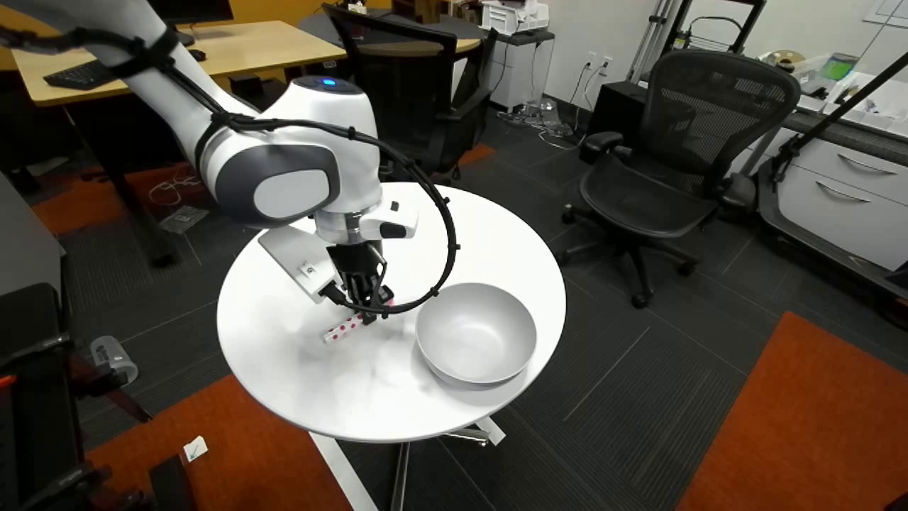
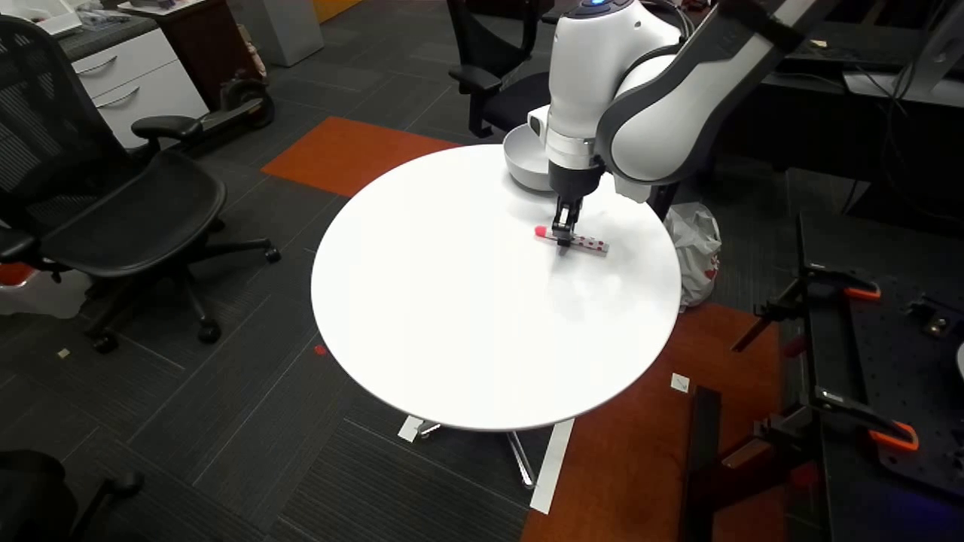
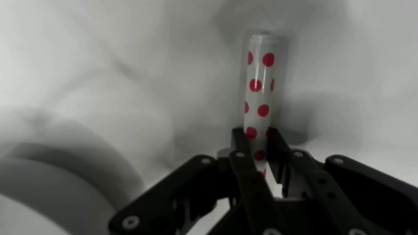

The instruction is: Pick the white tube and place it in the open drawer

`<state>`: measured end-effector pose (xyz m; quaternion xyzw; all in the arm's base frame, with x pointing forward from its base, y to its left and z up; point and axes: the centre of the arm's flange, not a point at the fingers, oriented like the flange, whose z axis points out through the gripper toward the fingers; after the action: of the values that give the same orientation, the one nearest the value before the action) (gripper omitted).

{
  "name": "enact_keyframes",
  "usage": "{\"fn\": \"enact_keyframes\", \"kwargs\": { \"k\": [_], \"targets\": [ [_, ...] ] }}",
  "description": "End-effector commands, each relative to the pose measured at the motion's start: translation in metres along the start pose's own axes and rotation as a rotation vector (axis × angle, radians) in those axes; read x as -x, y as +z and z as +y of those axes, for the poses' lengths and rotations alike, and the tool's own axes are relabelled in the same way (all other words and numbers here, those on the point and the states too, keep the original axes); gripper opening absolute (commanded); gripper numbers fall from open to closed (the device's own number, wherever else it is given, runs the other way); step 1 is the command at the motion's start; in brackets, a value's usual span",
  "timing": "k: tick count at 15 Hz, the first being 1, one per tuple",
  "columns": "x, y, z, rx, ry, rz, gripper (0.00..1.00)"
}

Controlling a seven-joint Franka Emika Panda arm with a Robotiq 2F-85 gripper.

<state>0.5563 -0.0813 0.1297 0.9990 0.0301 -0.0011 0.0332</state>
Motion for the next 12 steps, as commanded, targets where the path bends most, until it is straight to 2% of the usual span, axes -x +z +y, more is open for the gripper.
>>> {"fn": "enact_keyframes", "kwargs": {
  "k": [1, 4, 7, 10, 12],
  "targets": [
    [-0.004, -0.007, -0.001, 0.005, 0.005, -0.025, 0.04],
    [-0.006, -0.040, -0.018, 0.001, -0.004, 0.004, 0.05],
    [-0.016, -0.089, -0.030, 0.026, -0.033, 0.054, 0.05],
    [-0.025, -0.142, -0.021, 0.058, -0.026, 0.086, 0.05],
    [-0.031, -0.169, -0.001, 0.082, 0.003, 0.097, 0.05]
  ]
}}
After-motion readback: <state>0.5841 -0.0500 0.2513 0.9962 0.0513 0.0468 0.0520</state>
